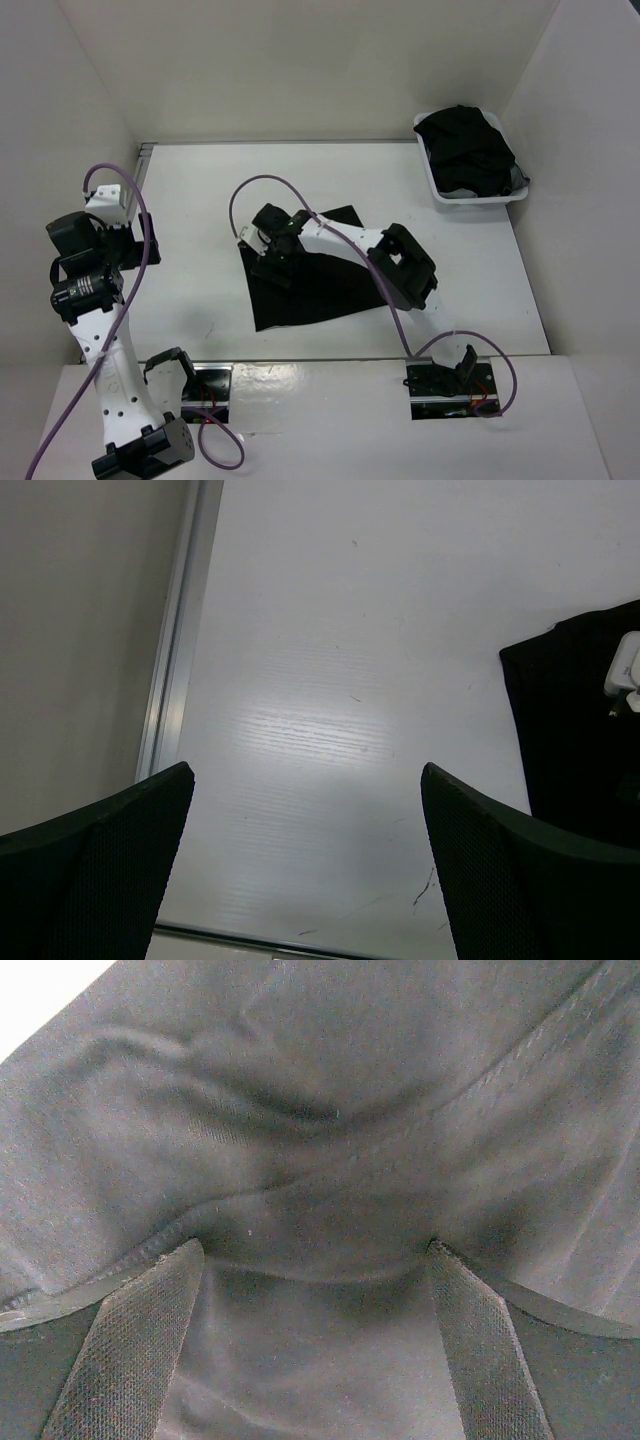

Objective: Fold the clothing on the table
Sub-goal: Flatten the skirt out

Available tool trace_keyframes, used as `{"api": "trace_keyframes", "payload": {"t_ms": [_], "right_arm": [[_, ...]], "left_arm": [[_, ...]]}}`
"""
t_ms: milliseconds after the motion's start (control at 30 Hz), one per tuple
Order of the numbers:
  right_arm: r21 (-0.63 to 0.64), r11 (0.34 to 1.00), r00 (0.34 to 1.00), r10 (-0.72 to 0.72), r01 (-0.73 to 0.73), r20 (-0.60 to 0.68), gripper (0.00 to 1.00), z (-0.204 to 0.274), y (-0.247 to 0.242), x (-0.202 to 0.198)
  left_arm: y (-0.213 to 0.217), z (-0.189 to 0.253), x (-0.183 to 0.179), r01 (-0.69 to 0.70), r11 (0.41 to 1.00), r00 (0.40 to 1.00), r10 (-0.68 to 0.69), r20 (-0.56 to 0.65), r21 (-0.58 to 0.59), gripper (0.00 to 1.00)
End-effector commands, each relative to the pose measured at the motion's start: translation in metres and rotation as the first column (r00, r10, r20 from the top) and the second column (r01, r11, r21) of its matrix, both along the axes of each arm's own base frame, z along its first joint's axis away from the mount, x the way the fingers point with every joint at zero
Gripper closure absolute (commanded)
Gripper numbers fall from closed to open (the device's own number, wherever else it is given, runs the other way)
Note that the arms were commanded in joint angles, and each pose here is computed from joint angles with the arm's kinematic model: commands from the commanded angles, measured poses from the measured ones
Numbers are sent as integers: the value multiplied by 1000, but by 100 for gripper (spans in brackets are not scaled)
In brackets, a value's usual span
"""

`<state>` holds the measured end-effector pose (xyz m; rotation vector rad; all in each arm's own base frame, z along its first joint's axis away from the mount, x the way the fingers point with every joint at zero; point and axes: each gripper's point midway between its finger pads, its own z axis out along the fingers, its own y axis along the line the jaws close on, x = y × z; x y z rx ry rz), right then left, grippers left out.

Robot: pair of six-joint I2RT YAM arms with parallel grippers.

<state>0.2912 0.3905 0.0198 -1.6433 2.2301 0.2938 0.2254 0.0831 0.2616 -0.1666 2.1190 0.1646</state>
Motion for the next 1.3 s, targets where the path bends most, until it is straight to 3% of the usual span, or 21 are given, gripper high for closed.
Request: {"api": "trace_keyframes", "payload": {"t_ms": [0,100,200,333,533,600,667,867,967,1033,1067,1133,1267], "right_arm": [[45,999,999,23,-25,45,6,6,23,11],[47,999,998,-28,25,55,6,1,31,20],[66,984,986,-168,166,21,6,-2,32,46],[85,901,898,-431,425,86,6,4,4,113],[106,751,742,-660,651,119,5,9,-65,185],[150,706,692,-708,692,139,3,34,-79,198],[147,686,671,-728,713,142,3,40,-92,194],[265,646,619,-763,716,184,2,129,-110,182],[321,699,680,-709,639,190,1,180,-113,162],[352,759,725,-640,547,255,1,213,-128,141],[379,759,711,-640,529,290,1,234,-139,133],[336,759,670,-650,558,357,1,225,-165,131],[330,708,610,-706,624,361,1,229,-222,124]], "left_arm": [[-2,4,1,0,1000,1000,0,23,-10,0],[-1,2,2,0,1000,1000,0,15,-14,0],[0,0,3,0,1000,1000,0,7,-18,0],[-2,-4,6,16,999,1000,-15,3,-32,0],[-7,-10,12,58,997,998,-59,-14,-59,0],[-15,-11,19,129,989,992,-130,-5,-72,0],[-28,-17,27,208,972,977,-211,-16,-113,0],[-59,-13,68,396,890,912,-409,-14,-224,0],[-84,-16,94,474,842,867,-498,-32,-257,0],[-131,-18,128,568,771,801,-598,-21,-288,0],[-142,-21,134,561,761,800,-600,-23,-327,0],[-171,-41,151,576,715,768,-639,-39,-396,0],[-209,-81,173,487,668,777,-626,-71,-564,4]]}}
